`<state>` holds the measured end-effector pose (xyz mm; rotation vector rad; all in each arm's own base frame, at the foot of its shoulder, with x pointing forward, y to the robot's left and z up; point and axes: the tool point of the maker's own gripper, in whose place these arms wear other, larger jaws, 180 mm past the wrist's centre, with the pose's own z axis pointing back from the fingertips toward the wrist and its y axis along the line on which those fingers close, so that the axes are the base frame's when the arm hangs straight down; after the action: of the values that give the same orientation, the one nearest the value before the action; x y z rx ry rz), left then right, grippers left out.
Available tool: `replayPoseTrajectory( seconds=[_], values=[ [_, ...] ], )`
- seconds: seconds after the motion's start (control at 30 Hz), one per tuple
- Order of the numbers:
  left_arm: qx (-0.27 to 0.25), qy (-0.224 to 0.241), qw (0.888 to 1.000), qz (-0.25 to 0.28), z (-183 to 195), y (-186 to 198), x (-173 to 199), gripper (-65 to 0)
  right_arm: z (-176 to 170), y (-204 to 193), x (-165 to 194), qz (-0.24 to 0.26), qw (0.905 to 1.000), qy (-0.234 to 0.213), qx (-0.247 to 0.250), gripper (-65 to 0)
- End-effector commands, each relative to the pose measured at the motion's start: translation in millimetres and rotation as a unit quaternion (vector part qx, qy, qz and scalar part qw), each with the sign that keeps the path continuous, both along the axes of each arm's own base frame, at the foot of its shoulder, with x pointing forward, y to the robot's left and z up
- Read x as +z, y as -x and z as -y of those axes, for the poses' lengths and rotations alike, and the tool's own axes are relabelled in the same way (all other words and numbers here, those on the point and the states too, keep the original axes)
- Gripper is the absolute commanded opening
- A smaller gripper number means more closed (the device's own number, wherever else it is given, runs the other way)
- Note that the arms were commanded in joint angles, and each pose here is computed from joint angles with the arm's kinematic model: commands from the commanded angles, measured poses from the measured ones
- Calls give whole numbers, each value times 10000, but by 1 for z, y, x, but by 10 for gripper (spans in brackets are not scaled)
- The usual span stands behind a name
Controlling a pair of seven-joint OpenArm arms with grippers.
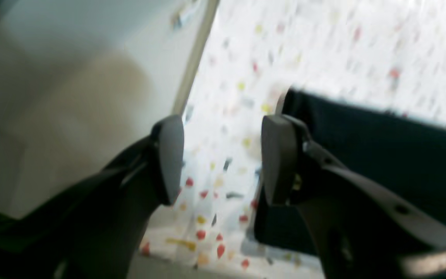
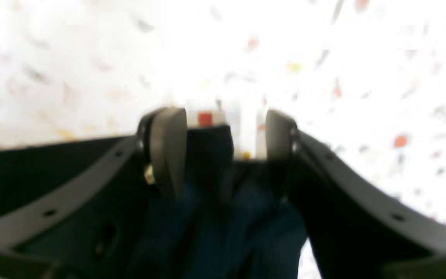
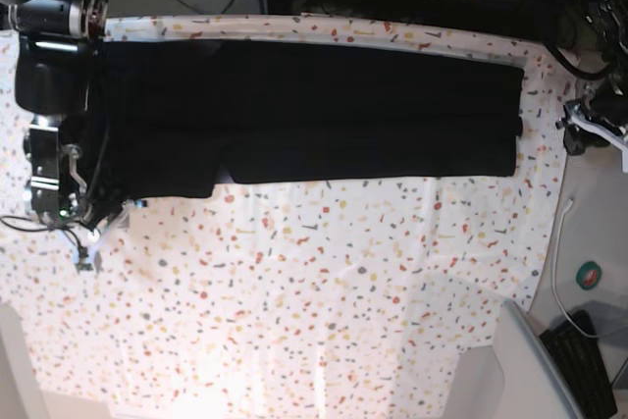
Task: Layout the t-shirt on the table in an organized manner, then fold the t-shirt properly
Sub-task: 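Grasp the shirt's end near the right gripper with the right gripper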
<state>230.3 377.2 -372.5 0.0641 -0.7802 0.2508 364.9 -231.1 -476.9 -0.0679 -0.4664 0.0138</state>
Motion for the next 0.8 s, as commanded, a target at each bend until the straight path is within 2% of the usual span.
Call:
replayPoseTrajectory(
  seconds=[0.0, 0.13, 0.33, 0.4, 0.53, 0.57, 0.7, 0.77],
  values=[
    [-91, -133, 9997, 205, -5, -5, 14, -339, 13, -23, 19, 382, 9992, 124, -34, -333],
    [-103, -159, 9998, 94, -6, 2, 10, -339, 11, -24, 7, 269, 9996, 40, -60, -290],
    [-98, -146, 9998, 104, -6, 1, 10, -339, 9, -17, -2, 196, 9998, -6, -60, -293],
    [-95, -141, 9998, 115, -6, 0, 10, -339, 8, -11, -7, 153, 9999, -12, -62, -360],
    [7, 61, 10000, -60, -8, 6, -7, -339, 9, -13, 2, 315, 9995, 36, -38, -627],
    [31, 108, 9999, -97, -8, 7, -11, -339, 10, -14, 7, 414, 9991, 59, -42, -650],
    [94, 227, 9996, -147, -8, 7, -18, -339, 2, -19, 26, 752, 9971, 124, 30, -650],
    [101, 242, 9995, -146, -8, 7, -19, -339, 2, -17, 33, 728, 9972, 169, 43, -650]
  ],
)
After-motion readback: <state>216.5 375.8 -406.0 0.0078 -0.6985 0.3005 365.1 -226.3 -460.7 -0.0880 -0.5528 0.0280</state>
